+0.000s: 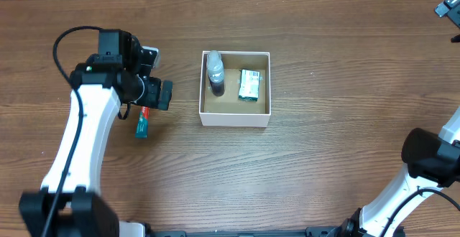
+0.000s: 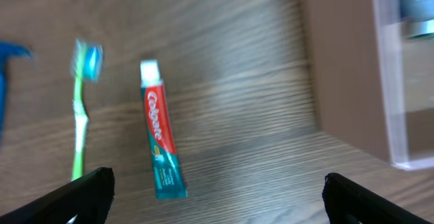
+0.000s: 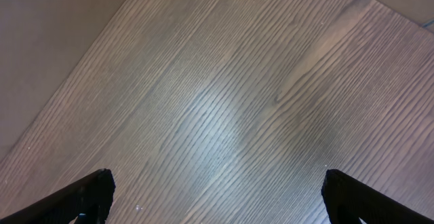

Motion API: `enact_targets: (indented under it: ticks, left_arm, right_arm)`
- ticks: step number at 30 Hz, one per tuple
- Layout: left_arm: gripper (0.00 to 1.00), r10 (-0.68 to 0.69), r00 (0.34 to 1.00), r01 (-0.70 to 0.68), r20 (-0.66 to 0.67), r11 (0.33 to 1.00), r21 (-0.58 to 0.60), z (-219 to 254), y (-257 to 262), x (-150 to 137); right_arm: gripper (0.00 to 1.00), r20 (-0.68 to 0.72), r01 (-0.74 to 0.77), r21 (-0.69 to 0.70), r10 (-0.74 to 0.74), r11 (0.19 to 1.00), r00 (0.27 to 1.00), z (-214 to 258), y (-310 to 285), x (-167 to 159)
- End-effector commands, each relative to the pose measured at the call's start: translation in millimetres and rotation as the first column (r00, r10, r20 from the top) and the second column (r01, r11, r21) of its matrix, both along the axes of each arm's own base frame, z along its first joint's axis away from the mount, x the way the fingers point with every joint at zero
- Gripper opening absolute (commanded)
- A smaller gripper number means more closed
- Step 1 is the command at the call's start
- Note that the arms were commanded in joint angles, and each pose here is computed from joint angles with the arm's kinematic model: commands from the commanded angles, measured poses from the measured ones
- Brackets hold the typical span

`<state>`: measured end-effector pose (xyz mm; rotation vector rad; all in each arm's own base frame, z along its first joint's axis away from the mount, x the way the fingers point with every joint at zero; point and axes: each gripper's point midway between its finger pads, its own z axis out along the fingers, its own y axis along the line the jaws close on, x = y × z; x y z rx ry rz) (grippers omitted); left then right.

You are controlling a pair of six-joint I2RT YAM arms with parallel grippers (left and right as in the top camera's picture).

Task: Pack container
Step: 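Move the left gripper to the Colgate toothpaste tube and grasp it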

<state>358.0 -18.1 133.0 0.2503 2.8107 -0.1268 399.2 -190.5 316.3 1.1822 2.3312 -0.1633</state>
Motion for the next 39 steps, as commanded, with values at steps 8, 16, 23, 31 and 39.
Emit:
enact_targets:
  ticks: [8,16,23,31,39]
  left_arm:
    - [0.89,0.194,0.962,-0.182,-0.190,0.980,0.078,-79,36,9]
    - [0.83,0.221,0.955,-0.208,-0.196,0.974,0.084,-95,38,16]
    - [0.68,0.242,0.953,-0.226,-0.181,0.968,0.106,-96,43,19]
    - [0.67,0.268,0.924,-0.244,-0.271,0.962,0.119,-134,42,12]
    - [0.29,0.274,0.919,-0.250,-0.285,0.961,0.118,-146,42,13]
  right_arm:
    - [1.00,0.030,-0.007,-0.015,0.007,1.000,1.000,12,2,-3]
    - [1.00,0.030,-0.007,-0.015,0.007,1.000,1.000,12,2,-3]
    - [1.00,0.030,-0.007,-0.015,0.007,1.000,1.000,12,2,-3]
    - [1.00,0.030,-0.007,-0.015,0.007,1.000,1.000,12,2,-3]
    - [1.00,0.030,-0.007,-0.014,0.007,1.000,1.000,12,2,-3]
